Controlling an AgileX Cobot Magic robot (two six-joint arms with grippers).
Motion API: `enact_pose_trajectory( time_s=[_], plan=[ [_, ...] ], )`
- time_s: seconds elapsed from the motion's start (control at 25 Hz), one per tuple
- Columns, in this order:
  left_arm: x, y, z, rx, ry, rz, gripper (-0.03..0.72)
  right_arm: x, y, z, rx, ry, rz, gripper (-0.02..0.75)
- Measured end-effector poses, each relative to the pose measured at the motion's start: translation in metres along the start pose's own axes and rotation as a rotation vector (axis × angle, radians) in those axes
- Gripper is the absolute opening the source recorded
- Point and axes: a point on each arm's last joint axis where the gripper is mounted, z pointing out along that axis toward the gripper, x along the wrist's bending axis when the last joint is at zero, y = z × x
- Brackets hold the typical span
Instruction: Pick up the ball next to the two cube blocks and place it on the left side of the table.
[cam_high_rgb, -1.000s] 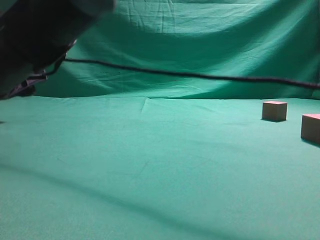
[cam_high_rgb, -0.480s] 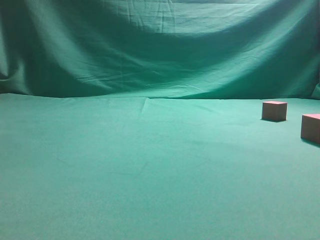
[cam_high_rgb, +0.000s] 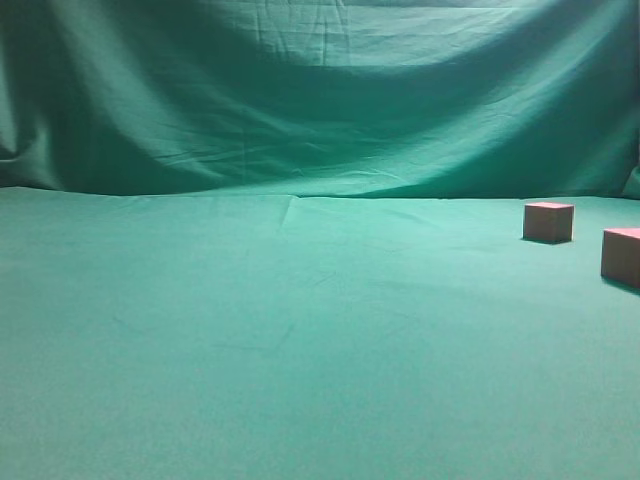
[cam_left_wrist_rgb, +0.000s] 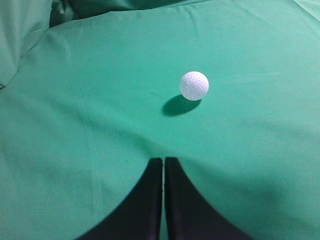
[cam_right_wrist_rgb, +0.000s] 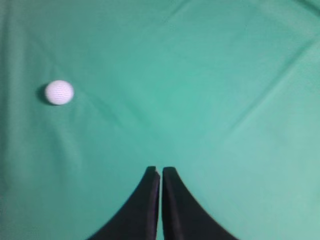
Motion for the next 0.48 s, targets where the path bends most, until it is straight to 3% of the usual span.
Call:
enact_pose_trajectory(
  time_s=[0.2,0.48],
  plan=[
    [0.0,0.0,0.0,0.0,0.0,0.0,0.0,0.006,-0.03,-0.066,-0.022,-0.06,-0.016,0.0],
    [0.0,0.0,0.0,0.0,0.0,0.0,0.0,0.016,-0.102,-0.1,0.027,-0.062,-0.006,0.0]
  ],
)
